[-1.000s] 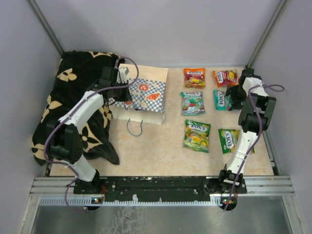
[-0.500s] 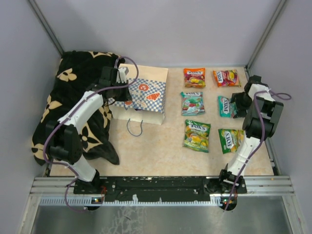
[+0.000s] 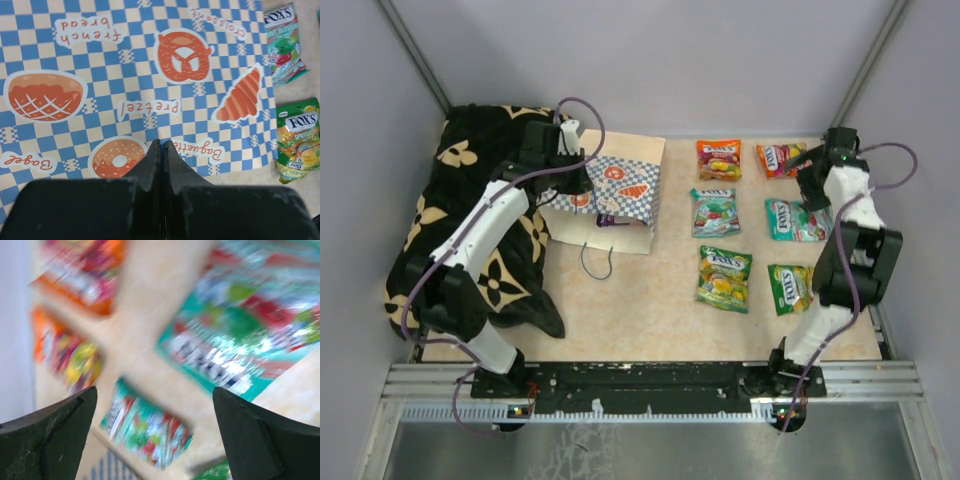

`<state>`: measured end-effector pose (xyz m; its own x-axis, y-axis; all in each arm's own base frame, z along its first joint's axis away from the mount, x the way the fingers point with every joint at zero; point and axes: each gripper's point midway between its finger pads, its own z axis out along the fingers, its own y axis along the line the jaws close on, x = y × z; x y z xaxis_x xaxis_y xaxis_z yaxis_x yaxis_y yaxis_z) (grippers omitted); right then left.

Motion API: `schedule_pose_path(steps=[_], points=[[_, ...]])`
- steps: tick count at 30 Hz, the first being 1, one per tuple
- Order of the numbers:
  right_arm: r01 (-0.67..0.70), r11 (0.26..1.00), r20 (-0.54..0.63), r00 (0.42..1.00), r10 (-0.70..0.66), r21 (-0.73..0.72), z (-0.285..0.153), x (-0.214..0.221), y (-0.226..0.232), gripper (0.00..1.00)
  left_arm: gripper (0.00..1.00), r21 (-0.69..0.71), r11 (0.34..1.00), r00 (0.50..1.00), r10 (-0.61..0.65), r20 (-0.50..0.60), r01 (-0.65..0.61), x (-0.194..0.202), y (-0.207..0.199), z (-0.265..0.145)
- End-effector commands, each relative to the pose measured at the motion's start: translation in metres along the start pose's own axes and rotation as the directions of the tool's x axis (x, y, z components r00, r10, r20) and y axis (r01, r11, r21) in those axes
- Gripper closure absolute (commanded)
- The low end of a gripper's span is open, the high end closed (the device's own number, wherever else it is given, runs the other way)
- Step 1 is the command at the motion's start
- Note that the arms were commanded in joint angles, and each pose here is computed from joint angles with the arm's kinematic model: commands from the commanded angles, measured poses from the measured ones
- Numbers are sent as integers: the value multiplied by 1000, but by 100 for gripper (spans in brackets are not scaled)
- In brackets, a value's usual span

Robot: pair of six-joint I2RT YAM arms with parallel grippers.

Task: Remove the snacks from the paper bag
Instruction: Adjust the snack at the center of the board, then take out the snack from the paper bag.

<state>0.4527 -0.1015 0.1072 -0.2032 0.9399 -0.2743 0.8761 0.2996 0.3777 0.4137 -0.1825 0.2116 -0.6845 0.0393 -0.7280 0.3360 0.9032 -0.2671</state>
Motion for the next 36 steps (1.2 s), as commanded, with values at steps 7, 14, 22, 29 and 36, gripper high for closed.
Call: schedule_pose_path(steps=[7,14,22,29,36], points=[[366,434,257,922,-291,-823,-227,213,38,1,100,46,990,982,126,138,-134,-31,-87,-33],[-22,347,-96,975,-198,-937,-264,305,-17,9,100,75,987,968,125,220,-144,-46,-123,-53],[-221,395,-285,952,-112,-892,-240,361,-14,18,100,109,986,955,94,282,-129,-52,-142,-59],[-258,498,-260,963,66,-828,-173,371,34,28,100,96,986,968,115,224,-139,-34,-142,-36],[-376,541,-358,923,143,-753,-92,391,71,38,100,121,982,974,121,191,-146,-27,-151,-18]])
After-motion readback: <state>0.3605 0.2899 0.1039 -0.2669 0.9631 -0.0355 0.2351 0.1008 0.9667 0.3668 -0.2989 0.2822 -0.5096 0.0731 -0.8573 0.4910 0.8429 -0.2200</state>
